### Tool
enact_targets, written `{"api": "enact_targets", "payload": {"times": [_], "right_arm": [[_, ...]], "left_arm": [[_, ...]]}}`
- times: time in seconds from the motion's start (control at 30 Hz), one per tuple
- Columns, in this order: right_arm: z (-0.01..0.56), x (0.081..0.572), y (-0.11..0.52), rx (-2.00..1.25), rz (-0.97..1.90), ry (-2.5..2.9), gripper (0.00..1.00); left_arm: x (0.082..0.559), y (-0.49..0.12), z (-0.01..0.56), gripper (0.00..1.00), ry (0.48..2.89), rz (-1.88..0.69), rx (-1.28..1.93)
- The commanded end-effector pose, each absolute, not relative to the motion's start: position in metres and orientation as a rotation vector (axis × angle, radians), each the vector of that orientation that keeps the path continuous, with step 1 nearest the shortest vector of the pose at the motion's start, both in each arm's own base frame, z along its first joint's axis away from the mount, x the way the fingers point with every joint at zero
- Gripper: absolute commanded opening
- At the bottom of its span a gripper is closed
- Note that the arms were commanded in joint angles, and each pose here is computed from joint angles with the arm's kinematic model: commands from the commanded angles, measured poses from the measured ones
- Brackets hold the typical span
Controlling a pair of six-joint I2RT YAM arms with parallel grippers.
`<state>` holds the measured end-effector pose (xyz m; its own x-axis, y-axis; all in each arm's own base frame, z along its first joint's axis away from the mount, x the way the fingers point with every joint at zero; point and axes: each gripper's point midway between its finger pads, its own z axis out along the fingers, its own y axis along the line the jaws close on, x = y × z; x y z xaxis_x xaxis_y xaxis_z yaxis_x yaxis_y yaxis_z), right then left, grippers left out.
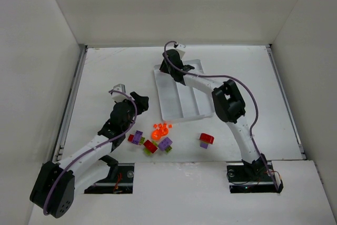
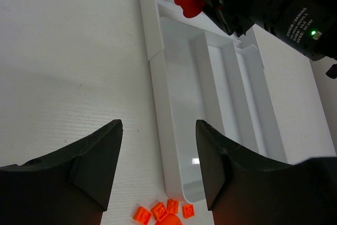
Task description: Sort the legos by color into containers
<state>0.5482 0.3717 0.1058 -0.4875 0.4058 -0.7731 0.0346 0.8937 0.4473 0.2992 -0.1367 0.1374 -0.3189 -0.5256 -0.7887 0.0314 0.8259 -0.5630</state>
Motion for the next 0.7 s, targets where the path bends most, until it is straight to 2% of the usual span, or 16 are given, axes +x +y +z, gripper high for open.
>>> {"api": "enact_targets", "payload": {"times": [0.0,0.13,0.27,0.5,0.57,0.67], "right_arm": [[0.119,0.546,0.384,0.343,0.493,2.017,0.45],[0.12,0.541,0.39,0.335,0.517,2.022,0.55],[0.148,0.535,0.394,0.312,0.546,1.986,0.68],[0.23,0.498,0.358,0.251,0.521,1.831,0.71],[0.243,0.475,0.34,0.217,0.493,1.801,0.68],[0.241,0.429,0.312,0.152,0.449,1.814,0.44]], "left_arm": [[0.303,-0.139,0.15,0.55,1.771,-0.62,-0.384],[0.302,-0.14,0.151,0.55,1.766,-0.626,-0.381],[0.302,-0.139,0.152,0.55,1.764,-0.626,-0.381],[0.301,-0.141,0.153,0.55,1.764,-0.63,-0.377],[0.3,-0.142,0.153,0.55,1.764,-0.635,-0.373],[0.3,-0.144,0.154,0.49,1.768,-0.638,-0.372]]}}
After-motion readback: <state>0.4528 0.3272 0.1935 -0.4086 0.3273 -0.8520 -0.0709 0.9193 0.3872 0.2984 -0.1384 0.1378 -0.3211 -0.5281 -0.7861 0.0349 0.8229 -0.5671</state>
